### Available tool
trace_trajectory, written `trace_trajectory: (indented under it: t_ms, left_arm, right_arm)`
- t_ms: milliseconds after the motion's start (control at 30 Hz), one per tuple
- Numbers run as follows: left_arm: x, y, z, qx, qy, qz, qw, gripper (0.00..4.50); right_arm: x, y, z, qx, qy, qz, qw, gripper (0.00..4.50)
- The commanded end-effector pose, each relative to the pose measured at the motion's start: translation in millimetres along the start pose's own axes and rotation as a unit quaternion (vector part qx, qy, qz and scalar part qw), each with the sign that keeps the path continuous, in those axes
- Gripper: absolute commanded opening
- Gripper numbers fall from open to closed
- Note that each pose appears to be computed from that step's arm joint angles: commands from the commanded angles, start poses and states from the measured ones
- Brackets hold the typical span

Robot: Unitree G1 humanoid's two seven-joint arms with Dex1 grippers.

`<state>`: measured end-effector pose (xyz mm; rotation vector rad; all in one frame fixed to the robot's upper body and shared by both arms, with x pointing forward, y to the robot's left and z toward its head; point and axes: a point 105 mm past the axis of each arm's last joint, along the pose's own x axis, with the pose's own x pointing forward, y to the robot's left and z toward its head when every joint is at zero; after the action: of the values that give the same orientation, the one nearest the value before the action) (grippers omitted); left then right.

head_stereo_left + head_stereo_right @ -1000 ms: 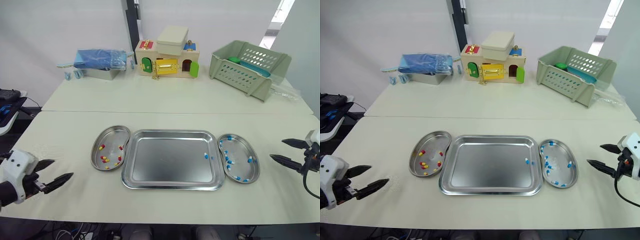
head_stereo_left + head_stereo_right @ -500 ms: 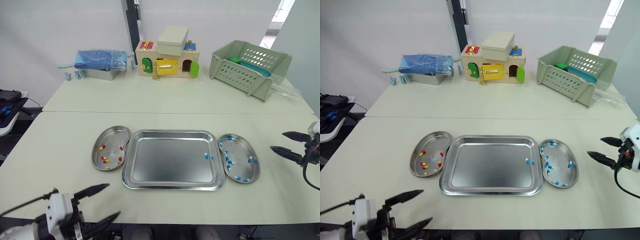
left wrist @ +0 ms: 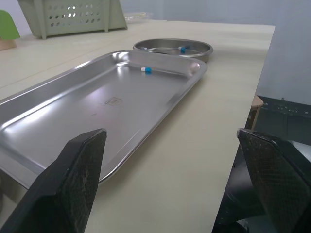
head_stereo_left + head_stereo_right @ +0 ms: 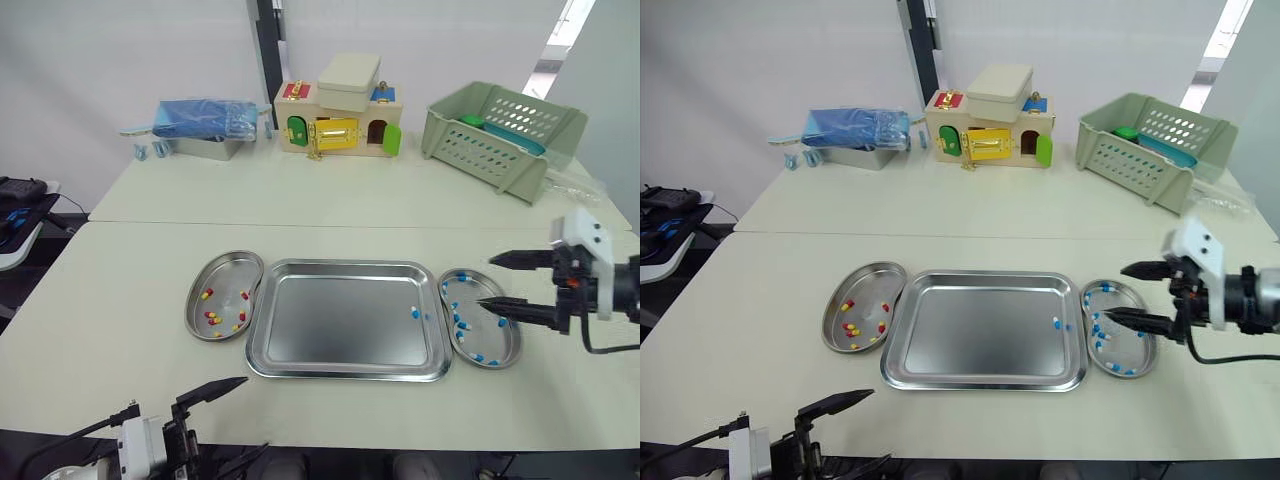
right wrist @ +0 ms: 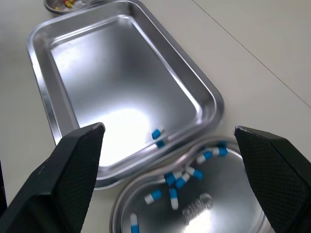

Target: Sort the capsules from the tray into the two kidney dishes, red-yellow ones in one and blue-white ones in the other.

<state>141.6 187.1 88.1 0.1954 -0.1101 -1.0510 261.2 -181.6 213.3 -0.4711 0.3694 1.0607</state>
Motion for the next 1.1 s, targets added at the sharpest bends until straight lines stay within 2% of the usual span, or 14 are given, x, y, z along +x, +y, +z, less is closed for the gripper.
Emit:
trace_trajectory:
  t_ms: [33, 300, 433, 533, 600, 800, 967, 1100]
  left_arm:
    - [1.3, -1.6, 4.8, 0.005, -0.007, -0.004, 1.000, 4.45]
    - [3.4, -5.5, 7.7, 0.002, -0.011, 0.012, 1.000, 4.45]
    - [3.0, -9.7, 8.8, -0.003, -0.011, 0.016, 1.000, 4.45]
    - [1.4, -9.8, 8.3, -0.004, -0.007, 0.016, 1.000, 4.50]
    - [0.7, -9.4, 6.7, -0.004, -0.003, 0.014, 1.000, 4.50]
    - [1.5, -12.5, 7.1, -0.009, 0.000, 0.014, 1.000, 4.50]
    - [-0.9, -13.3, 5.5, -0.009, 0.006, 0.015, 1.000, 4.50]
    - [0.3, -14.2, 6.5, -0.009, 0.005, 0.016, 1.000, 4.50]
  right_arm:
    - [23.0, 1.7, 11.0, -0.058, 0.038, 0.025, 0.997, 4.50]
    - [65.9, 5.4, -3.9, -0.069, 0.125, 0.041, 0.989, 4.50]
    - [75.8, 2.5, -15.7, -0.094, 0.157, 0.050, 0.982, 4.50]
    - [79.7, 0.6, -17.5, -0.116, 0.167, 0.061, 0.977, 3.86]
    - [87.0, -2.5, -19.3, -0.132, 0.175, 0.071, 0.973, 3.24]
    - [96.2, -13.8, -24.8, -0.179, 0.203, 0.092, 0.958, 3.24]
    - [102.1, -18.6, -25.2, -0.201, 0.211, 0.115, 0.950, 1.82]
    - [106.0, -20.2, -21.4, -0.214, 0.212, 0.127, 0.945, 1.82]
